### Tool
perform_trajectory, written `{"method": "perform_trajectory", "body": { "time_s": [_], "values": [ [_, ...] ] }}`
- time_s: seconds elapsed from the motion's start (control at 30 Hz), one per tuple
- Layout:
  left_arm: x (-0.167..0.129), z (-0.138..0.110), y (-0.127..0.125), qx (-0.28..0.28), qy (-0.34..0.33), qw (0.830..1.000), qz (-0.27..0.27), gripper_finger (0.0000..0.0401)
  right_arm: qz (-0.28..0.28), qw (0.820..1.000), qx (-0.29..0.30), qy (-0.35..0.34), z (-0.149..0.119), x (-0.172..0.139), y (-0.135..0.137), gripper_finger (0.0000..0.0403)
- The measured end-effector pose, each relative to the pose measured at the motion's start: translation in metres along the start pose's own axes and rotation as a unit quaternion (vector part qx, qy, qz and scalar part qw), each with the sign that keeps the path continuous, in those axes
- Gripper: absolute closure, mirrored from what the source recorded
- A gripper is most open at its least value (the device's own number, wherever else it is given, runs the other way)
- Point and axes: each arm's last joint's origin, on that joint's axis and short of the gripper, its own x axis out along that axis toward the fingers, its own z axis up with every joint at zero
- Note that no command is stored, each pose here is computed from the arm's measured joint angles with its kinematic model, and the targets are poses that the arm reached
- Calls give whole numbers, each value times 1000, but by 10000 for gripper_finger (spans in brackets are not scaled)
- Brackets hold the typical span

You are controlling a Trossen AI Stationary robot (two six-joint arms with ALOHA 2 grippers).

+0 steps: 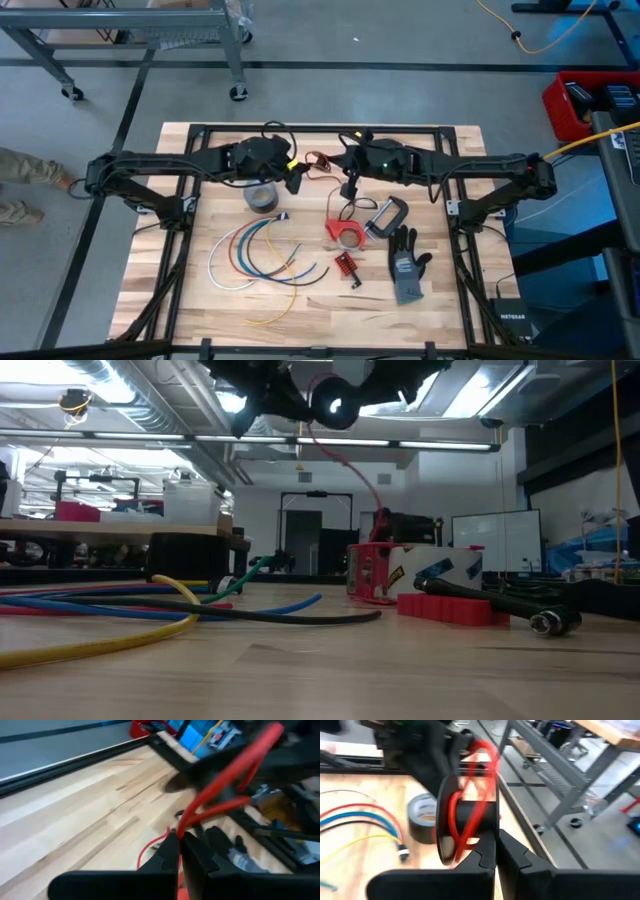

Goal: Coil cords
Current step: Coil the red wire onto the spool

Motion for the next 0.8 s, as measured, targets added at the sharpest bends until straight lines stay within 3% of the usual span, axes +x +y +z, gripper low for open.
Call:
{"method": "perform_trajectory", "body": {
  "time_s": [0.23,0.5,0.63,0.8],
  "values": [
    [1,-9,7,2,43,998,40,401,5,1000,8,-27,7,-10,-3,400],
    [15,-13,7,-5,41,998,45,401,-10,993,43,-113,25,-16,-7,400],
    [29,-19,6,-18,44,998,45,401,-54,988,61,-130,28,-16,-10,400],
    [46,-20,-2,-22,16,1000,2,401,-114,980,79,-141,31,-16,-14,400]
  ]
}}
